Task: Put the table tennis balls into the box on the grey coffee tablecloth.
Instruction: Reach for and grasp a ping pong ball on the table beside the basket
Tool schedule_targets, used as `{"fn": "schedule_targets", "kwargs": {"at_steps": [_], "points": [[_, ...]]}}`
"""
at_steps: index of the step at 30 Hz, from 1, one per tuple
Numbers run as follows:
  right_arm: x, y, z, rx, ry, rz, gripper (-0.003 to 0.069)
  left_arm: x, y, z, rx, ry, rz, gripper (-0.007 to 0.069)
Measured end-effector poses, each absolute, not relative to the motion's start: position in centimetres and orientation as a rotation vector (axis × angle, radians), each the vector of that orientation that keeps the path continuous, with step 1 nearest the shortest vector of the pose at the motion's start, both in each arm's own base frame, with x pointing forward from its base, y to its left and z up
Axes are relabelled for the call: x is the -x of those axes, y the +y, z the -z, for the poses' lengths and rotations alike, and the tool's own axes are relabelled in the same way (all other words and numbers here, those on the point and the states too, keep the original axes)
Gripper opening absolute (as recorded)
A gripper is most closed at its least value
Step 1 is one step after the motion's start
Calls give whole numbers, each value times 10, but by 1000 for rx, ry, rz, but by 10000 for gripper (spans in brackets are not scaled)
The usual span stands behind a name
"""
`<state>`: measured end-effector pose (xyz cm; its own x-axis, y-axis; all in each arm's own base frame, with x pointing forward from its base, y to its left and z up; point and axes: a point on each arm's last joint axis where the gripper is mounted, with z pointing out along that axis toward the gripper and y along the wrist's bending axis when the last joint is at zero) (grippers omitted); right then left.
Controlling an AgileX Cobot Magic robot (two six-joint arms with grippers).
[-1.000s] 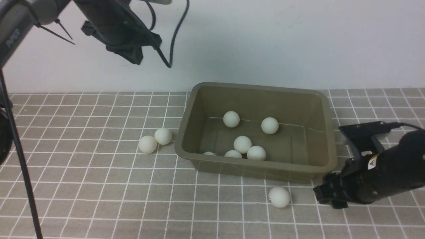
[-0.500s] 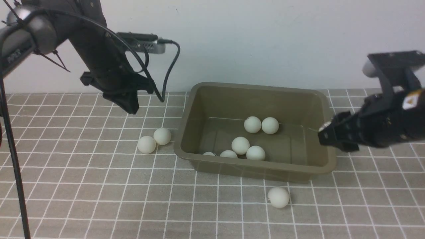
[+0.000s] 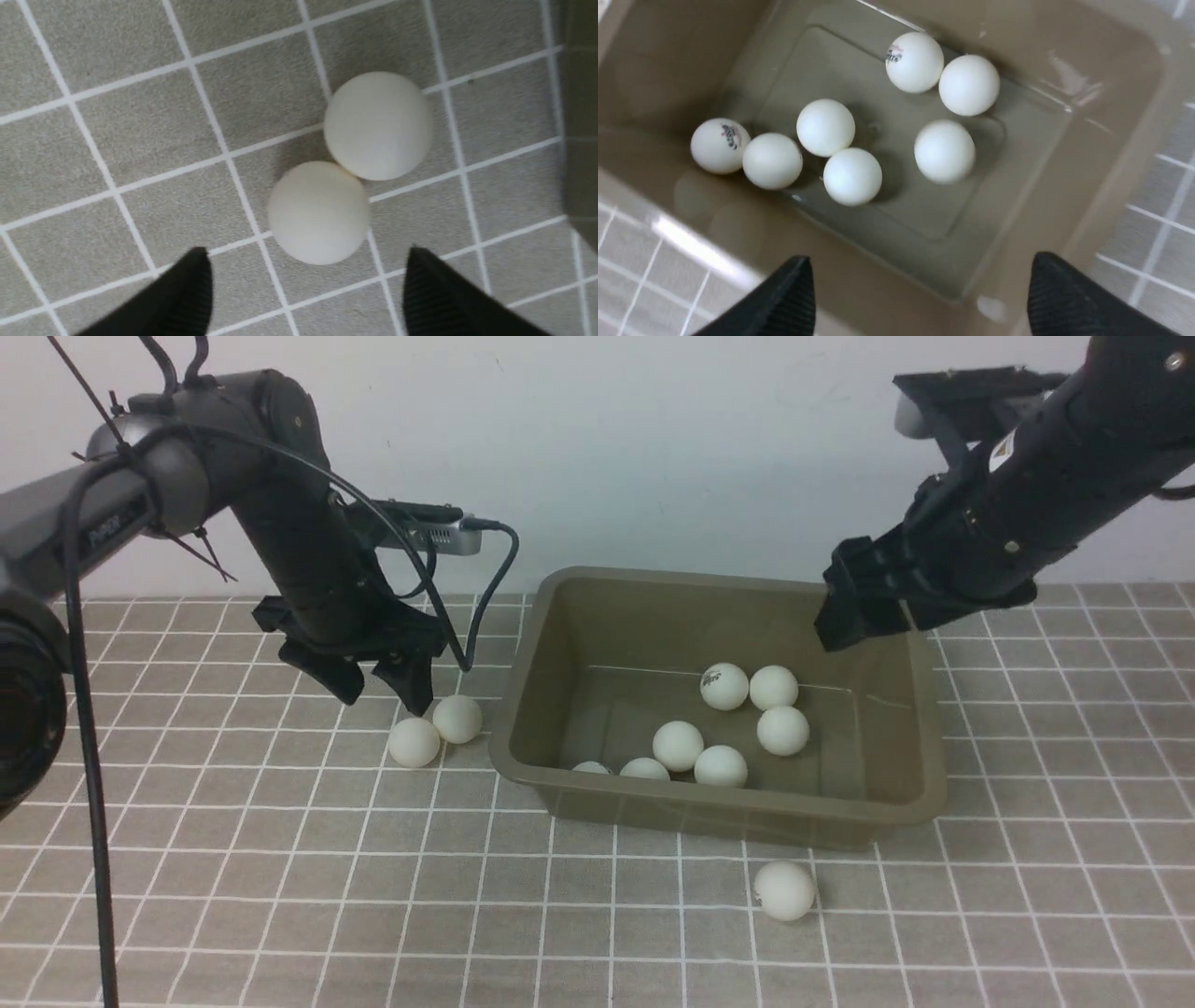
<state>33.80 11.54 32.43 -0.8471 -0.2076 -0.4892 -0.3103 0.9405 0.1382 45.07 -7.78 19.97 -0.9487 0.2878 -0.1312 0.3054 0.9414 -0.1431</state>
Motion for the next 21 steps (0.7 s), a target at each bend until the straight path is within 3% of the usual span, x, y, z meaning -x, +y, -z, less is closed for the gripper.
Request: {"fn": "schedule_targets", "kwargs": {"at_steps": [3, 8, 10, 13, 14, 15, 17, 21], "points": [[-317, 109, -347, 381, 2593, -296, 484, -453, -78, -183, -491, 3016, 247, 591], [-278, 97, -380, 389, 2518, -287, 398, -456, -81, -159, -555, 3054, 251, 580], [-265, 91, -391, 390, 2487, -268, 377, -456, -83, -153, -592, 3059, 240, 548], [-240, 83, -410, 389, 2440, -256, 356, -455, -88, -149, -636, 3063, 205, 402], [-239, 82, -411, 389, 2439, -256, 355, -455, -88, -149, -636, 3063, 205, 388], [-233, 80, -414, 391, 2436, -256, 353, -455, -88, -149, -652, 3058, 178, 337], [-223, 78, -415, 395, 2446, -255, 351, -458, -86, -157, -663, 3034, 133, 347], [-210, 75, -391, 390, 2524, -267, 349, -460, -81, -209, -644, 2911, 35, 349]]}}
